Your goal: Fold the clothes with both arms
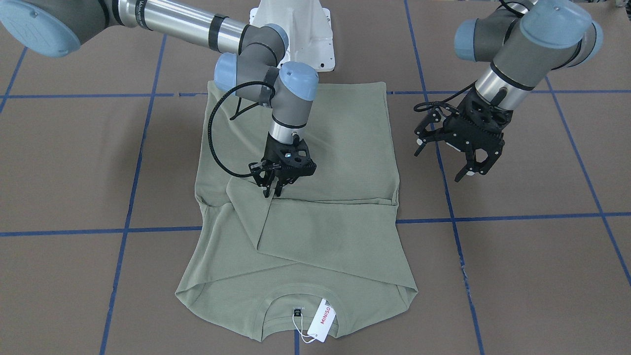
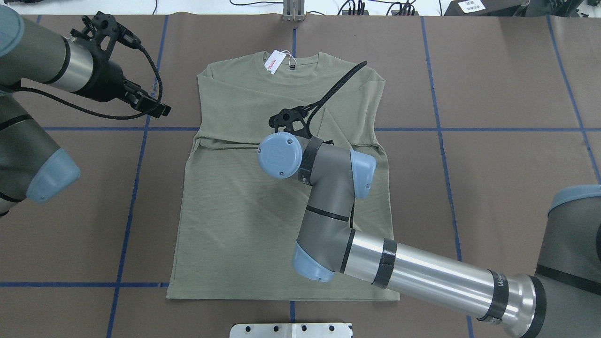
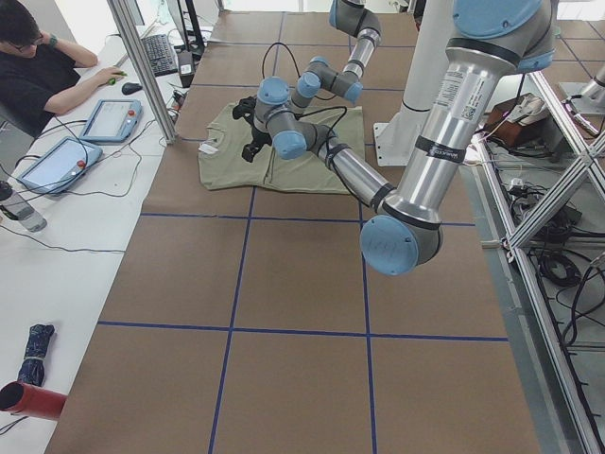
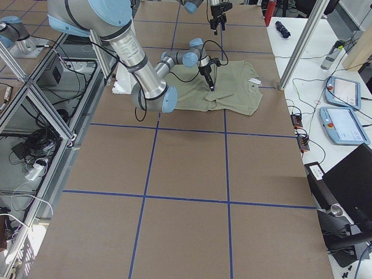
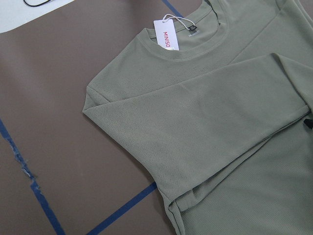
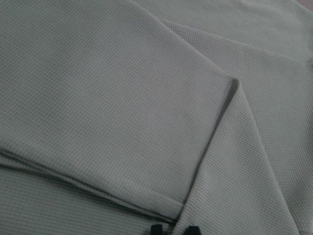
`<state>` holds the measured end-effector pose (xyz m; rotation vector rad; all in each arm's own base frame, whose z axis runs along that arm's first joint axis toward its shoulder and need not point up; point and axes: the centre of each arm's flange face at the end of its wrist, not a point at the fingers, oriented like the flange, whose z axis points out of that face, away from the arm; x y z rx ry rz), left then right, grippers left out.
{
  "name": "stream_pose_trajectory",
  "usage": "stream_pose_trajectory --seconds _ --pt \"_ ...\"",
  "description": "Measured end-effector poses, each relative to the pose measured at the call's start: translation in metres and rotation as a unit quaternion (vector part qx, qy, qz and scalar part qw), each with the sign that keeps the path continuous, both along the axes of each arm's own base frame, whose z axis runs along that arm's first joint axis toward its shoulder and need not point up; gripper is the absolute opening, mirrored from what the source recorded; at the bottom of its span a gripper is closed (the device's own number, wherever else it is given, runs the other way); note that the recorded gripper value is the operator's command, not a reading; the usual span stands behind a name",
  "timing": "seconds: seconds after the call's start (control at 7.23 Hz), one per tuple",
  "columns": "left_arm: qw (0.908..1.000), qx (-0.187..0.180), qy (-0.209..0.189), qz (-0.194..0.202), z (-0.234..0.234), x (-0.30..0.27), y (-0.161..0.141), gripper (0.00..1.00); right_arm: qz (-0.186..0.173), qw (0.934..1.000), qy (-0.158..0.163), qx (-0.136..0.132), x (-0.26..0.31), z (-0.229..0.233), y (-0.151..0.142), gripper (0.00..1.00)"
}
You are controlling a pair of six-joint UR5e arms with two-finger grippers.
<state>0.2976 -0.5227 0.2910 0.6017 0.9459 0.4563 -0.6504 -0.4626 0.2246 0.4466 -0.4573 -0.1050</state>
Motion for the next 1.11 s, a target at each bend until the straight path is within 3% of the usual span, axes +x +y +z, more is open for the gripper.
stream_pose_trajectory --seconds 0.55,1.11 --pt "1.0000 -0.001 -0.001 0.000 0.001 0.001 0.000 1.00 -0.007 0.9999 0.005 0.010 0.015 -0.008 -0.009 0.00" --pt "1.0000 0.000 0.000 0.000 0.000 0.001 0.001 1.00 -0.024 0.9980 0.048 0.033 0.104 0.012 -0.078 0.00"
